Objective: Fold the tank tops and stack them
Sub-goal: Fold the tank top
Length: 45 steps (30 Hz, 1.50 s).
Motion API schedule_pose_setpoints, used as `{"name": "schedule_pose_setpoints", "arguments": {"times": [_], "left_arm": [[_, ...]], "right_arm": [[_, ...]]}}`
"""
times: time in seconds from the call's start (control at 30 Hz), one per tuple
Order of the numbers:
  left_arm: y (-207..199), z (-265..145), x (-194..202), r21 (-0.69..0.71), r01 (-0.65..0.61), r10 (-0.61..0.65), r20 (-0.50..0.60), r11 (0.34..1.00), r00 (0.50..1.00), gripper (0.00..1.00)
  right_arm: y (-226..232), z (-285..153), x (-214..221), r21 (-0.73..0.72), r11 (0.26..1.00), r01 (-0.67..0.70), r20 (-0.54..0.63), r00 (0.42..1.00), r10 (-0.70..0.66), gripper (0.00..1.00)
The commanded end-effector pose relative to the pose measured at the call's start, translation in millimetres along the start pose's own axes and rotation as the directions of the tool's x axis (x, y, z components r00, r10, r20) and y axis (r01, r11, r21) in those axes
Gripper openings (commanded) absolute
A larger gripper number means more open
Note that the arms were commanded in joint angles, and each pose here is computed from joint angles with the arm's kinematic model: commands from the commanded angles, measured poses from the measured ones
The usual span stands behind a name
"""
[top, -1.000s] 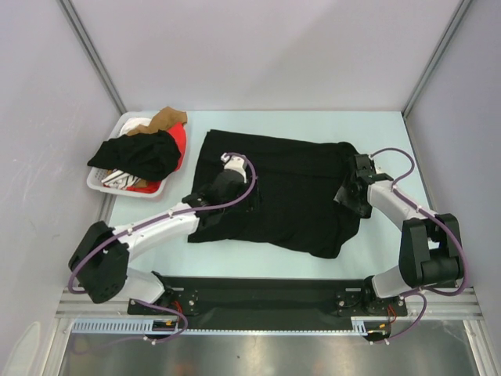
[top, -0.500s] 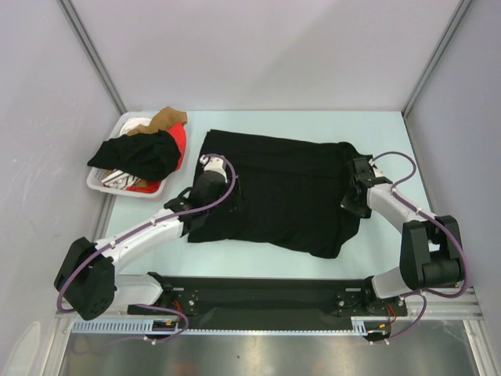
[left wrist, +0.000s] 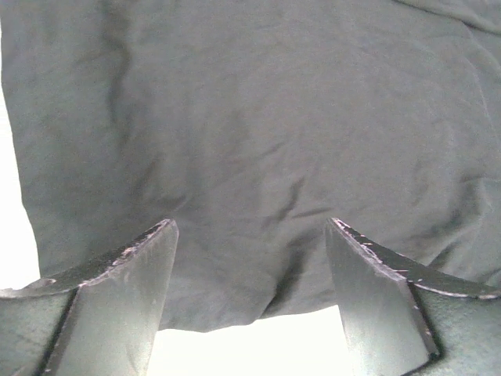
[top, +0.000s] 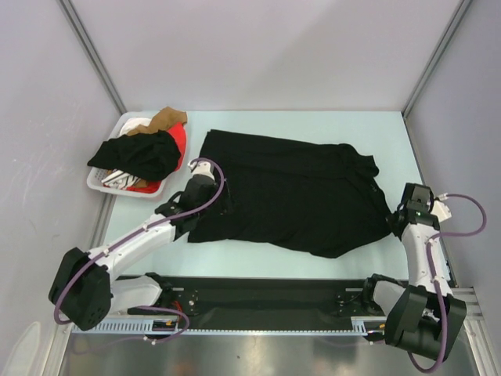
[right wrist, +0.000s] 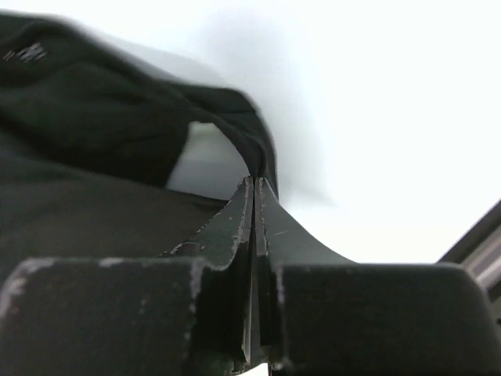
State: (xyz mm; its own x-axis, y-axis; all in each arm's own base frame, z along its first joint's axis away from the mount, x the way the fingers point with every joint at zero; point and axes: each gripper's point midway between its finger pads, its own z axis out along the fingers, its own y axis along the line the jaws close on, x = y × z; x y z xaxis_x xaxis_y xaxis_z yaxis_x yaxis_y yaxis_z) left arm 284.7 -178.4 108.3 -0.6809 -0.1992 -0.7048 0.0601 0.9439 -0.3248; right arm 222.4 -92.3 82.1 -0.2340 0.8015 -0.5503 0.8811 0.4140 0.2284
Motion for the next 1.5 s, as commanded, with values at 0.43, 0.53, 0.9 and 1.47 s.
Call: {"name": "schedule_pose_setpoints", "arguments": {"times": [0.43,0.53,0.9,1.47], "left_arm": [[78.2,-32.9,10.7,-0.158,0.097,-0.092,0.042,0.983,0.995,0.91],[88.7,-32.3,18.8,-0.162,0.145,-0.142,0.031,0.976,0.989,0.92],[122.6,-29.7,39.5,-0.241,0.342,-0.34,0.05,0.908,0.939,0.93],[133.7,-27.0,69.7,-0.317,0.437,-0.456,0.018,0.841,0.89,0.88]], "right_arm": [[-20.1,27.4,-12.2,0.045,0.997,-0.058,-0.034,0.998,0.06,0.68],[-7.6,7.0,-22.1,0.013,1.0,-0.015,0.035,0.999,0.014,1.0],[61.1,-67.7,92.9,-0.244,0.909,0.338,-0.065,0.929,-0.363,0.79],[8.2,-86.0,189.9,-0.237,0.859,0.455,-0.203,0.841,-0.502,0.64]]}}
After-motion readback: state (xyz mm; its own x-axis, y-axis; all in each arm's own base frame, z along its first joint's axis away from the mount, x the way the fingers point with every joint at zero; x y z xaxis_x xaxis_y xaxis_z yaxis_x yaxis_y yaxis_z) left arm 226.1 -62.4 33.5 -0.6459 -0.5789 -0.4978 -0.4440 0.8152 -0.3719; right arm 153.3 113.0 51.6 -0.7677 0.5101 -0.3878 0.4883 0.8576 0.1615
